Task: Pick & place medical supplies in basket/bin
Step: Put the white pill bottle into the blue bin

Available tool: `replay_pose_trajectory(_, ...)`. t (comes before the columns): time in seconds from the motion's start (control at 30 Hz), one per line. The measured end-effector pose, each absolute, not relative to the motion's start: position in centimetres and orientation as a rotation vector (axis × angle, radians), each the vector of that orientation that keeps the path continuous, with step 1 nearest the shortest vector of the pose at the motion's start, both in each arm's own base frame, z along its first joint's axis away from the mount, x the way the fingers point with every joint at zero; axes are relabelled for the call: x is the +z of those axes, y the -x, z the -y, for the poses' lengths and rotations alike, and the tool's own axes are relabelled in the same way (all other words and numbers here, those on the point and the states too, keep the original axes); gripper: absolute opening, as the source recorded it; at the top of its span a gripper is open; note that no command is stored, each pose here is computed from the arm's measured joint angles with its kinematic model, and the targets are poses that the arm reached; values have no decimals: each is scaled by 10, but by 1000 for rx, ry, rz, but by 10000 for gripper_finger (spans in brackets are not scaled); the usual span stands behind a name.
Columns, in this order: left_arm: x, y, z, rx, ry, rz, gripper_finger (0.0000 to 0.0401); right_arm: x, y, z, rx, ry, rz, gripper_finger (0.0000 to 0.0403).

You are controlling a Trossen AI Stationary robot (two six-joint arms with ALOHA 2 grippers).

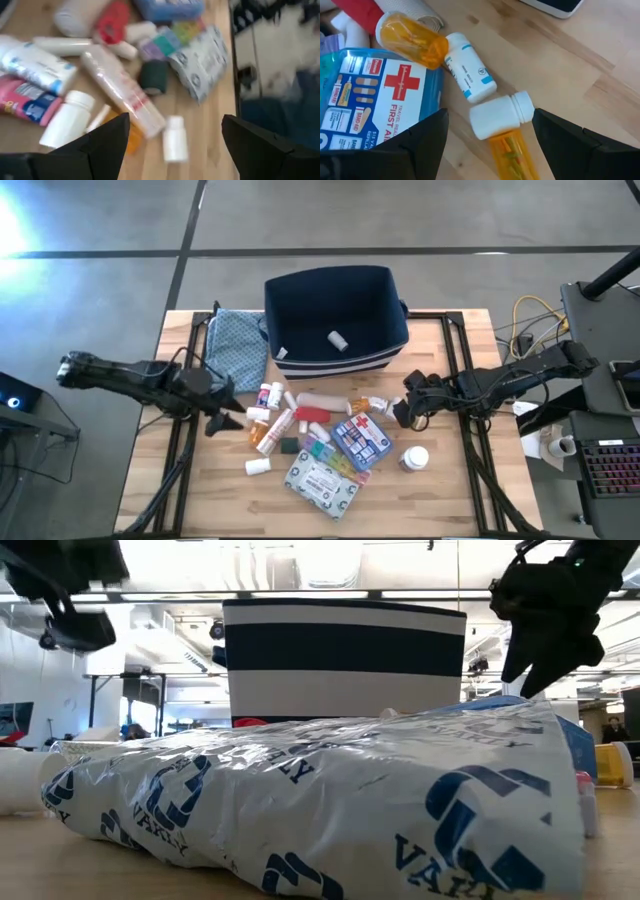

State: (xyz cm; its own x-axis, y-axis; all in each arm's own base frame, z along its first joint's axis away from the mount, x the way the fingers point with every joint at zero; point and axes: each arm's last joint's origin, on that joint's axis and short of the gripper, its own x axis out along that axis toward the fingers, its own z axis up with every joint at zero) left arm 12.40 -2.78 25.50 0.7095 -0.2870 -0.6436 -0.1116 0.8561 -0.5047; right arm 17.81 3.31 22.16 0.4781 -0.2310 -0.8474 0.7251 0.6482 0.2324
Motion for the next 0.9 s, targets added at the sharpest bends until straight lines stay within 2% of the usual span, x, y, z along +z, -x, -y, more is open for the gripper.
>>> replay_pose_trajectory(0.13, 274, -139, 48, -191, 477, -844, 294, 222, -178, -33, -634, -635, -890, 272)
replay_pose_trajectory(0.23, 276, -150, 68, -159, 407, -901, 294, 221, -178, -33, -620, -578, -895, 269)
replay_pose_trajectory(0.43, 258, -162, 114, 15, 454, -1021, 294, 221, -178, -31, -606, -483, -896, 265)
replay_pose_trajectory(0.6, 239, -159, 155, 166, 465, -1013, 294, 221, -178, -31, -576, -426, -913, 265)
replay_pose_trajectory(0.9, 203, -187, 190, 287, 421, -1113, 294, 222, -178, -30, -576, -328, -906, 262)
